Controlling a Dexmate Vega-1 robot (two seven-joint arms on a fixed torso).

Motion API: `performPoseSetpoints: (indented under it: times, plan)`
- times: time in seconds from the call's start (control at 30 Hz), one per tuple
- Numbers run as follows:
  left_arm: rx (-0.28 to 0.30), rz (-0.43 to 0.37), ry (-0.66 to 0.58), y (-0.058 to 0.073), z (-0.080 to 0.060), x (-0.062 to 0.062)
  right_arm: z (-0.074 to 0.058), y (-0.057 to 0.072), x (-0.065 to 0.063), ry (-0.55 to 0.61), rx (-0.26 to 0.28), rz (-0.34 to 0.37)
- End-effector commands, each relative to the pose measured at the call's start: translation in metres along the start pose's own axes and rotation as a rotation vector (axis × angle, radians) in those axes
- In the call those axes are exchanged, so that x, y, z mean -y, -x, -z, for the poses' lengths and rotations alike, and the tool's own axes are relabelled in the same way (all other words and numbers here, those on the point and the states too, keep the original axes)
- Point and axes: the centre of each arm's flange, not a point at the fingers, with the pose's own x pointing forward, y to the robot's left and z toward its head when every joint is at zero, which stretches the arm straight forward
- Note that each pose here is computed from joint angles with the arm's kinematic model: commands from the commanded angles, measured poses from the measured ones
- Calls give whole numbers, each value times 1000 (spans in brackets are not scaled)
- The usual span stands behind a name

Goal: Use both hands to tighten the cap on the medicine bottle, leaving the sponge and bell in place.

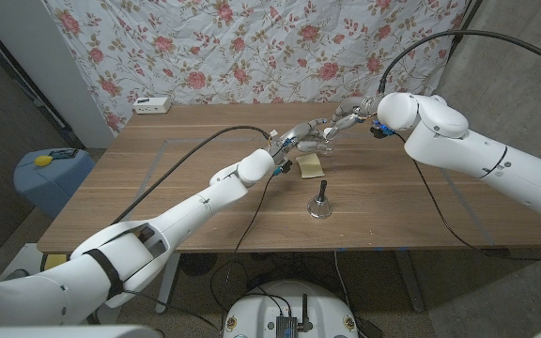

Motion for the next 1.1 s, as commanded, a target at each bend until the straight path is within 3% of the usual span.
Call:
performPoseSetpoints:
  times: [0.03, 1.1]
  plan:
    - [-4, -1, 8, 0, 1, 1, -3, -3, -3, 6, -2, 5]
    - [-7, 13, 14, -6, 2, 4, -1, -12, -9, 10, -11, 12]
